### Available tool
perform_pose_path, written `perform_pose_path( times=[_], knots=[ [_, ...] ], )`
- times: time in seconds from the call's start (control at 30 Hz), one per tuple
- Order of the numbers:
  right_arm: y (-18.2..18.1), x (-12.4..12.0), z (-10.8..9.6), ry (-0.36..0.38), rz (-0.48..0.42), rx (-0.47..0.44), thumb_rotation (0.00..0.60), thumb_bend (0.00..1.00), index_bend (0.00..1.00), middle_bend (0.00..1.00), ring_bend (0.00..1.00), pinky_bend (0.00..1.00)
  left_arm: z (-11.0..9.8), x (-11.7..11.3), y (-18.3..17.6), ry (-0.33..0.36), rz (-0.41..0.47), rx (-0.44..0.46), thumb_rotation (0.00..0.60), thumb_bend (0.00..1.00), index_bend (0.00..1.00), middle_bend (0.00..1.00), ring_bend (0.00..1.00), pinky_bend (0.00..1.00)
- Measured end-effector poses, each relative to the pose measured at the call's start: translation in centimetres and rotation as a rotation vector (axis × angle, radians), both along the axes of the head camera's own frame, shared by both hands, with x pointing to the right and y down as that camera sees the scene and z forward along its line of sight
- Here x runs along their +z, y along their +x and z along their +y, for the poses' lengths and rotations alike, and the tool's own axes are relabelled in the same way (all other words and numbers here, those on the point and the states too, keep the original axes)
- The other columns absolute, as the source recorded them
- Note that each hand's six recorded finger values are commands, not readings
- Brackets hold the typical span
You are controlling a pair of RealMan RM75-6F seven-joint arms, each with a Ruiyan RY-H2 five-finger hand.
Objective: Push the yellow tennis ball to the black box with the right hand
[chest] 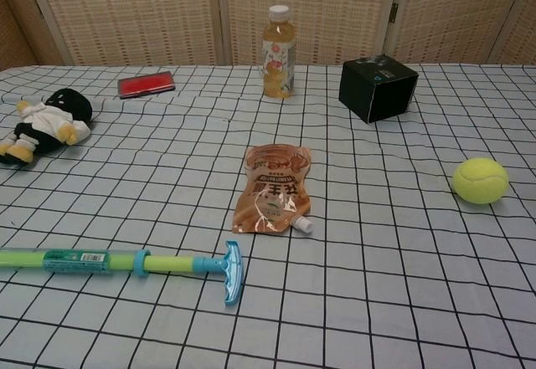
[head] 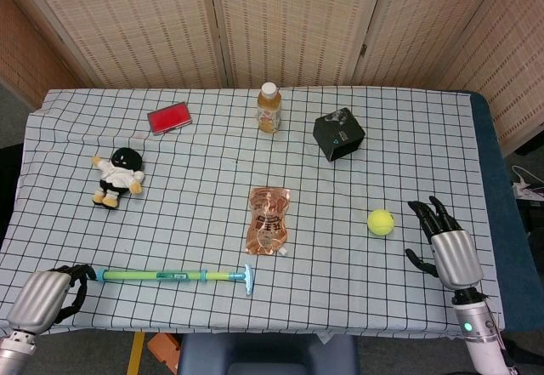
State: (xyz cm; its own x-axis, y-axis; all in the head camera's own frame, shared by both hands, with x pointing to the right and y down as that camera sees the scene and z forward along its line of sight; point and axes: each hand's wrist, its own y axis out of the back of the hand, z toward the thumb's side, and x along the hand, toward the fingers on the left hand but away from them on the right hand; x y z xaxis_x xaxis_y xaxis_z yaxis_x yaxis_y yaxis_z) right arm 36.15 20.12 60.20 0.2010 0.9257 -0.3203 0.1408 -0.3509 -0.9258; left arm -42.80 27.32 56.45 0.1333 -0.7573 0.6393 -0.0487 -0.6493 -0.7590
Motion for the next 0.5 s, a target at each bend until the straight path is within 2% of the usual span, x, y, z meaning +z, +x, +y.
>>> perform_pose_path(
  times=[0.37, 0.5],
  knots=[
    [-0.16, 0.13, -0.03, -0.014, -0.005, -0.01, 0.6, 0.13, 0.11, 0.15, 0.03, 0.33, -0.07, -0.12, -0.12, 0.008, -0.004, -0.004, 0.6, 0.58, 0.44, 0.5, 0.5, 0.61],
    [-0.21, 0.16, 0.08, -0.016, -0.001, -0.011, 0.6, 0.16, 0.11, 0.15, 0.03, 0.33, -0.03, 0.02, -0.17, -0.001, -0.002, -0.007, 0.6, 0.58, 0.44, 0.5, 0.5, 0.61]
  ],
)
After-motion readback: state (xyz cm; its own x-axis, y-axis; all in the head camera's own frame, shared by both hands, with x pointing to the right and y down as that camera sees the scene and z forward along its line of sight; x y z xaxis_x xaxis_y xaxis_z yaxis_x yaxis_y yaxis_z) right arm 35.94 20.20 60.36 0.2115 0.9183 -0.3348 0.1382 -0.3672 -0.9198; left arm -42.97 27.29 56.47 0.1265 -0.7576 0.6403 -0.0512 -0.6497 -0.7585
